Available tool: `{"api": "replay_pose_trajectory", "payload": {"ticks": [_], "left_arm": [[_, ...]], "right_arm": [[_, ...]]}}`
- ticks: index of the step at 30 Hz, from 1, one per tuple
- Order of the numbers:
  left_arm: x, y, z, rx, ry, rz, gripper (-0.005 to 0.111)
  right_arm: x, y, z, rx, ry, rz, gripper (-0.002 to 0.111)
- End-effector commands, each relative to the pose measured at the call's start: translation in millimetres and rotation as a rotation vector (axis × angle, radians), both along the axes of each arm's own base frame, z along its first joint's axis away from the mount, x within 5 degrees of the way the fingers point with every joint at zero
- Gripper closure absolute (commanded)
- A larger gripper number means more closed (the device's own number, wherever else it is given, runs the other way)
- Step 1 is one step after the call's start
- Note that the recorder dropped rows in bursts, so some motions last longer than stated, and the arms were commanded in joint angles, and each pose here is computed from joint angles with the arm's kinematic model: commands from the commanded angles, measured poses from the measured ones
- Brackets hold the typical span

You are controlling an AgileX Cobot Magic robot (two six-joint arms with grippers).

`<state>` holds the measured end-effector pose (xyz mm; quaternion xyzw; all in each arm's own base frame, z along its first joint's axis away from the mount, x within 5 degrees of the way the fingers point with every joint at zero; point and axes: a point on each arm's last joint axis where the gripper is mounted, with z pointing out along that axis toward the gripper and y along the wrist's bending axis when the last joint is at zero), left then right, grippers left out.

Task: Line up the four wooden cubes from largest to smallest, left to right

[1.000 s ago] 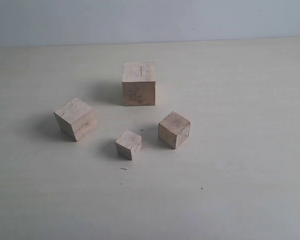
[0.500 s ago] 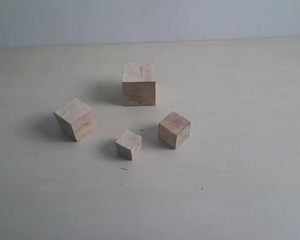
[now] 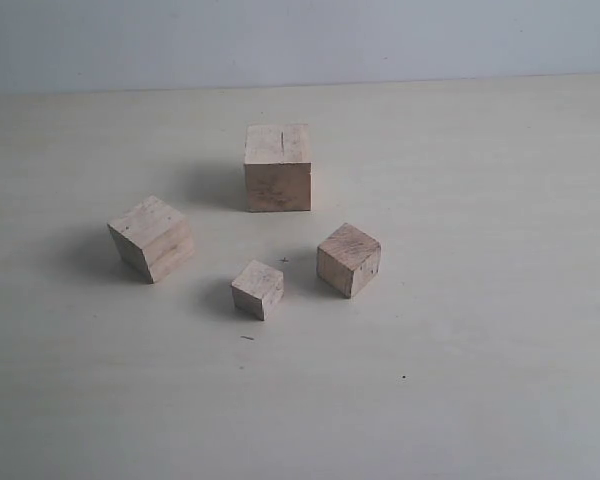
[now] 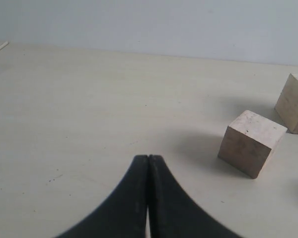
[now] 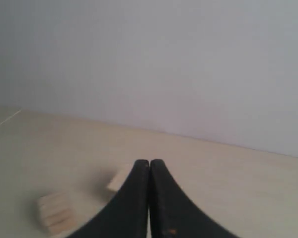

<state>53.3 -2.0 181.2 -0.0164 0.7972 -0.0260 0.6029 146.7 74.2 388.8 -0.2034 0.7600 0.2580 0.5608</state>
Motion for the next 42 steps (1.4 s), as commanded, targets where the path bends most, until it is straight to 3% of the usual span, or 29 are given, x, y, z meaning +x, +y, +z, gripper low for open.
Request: {"api": "replay_pose_trajectory", "payload": {"ticks": [1, 7, 18, 23, 30, 37, 42], "left_arm": [[-0.1, -0.4, 0.1, -0.004, -0.009, -0.005, 0.107], [-0.1, -0.4, 0.1, -0.004, -0.009, -0.005, 0.107], [-0.1, -0.4, 0.1, -0.004, -0.009, -0.005, 0.107], [-0.1, -0.4, 0.1, -0.004, -0.009, -0.005, 0.107], [-0.1, -0.4, 0.1, -0.004, -0.009, -0.005, 0.107], [-0.1, -0.4, 0.1, -0.004, -0.009, -0.005, 0.107], [-0.1, -0.4, 0.1, -0.004, -0.009, -0.005, 0.107]], "right_arm": [[29.3, 45.9, -15.4, 0.033, 0.102, 0.335, 0.108], [62.2, 69.8, -48.3, 0.116, 0.305, 0.376, 0.108], [94.7, 81.5, -67.5, 0.322, 0.434, 0.296, 0.108], [93.8, 107.6, -71.7, 0.147, 0.398, 0.406, 0.108], [97.4, 157.7, -69.9, -0.087, 0.392, 0.219, 0.108], [115.6, 201.2, -106.1, -0.337, 0.542, 0.068, 0.108], [135.8, 226.0, -120.5, -0.417, 0.590, 0.000, 0.093]]}}
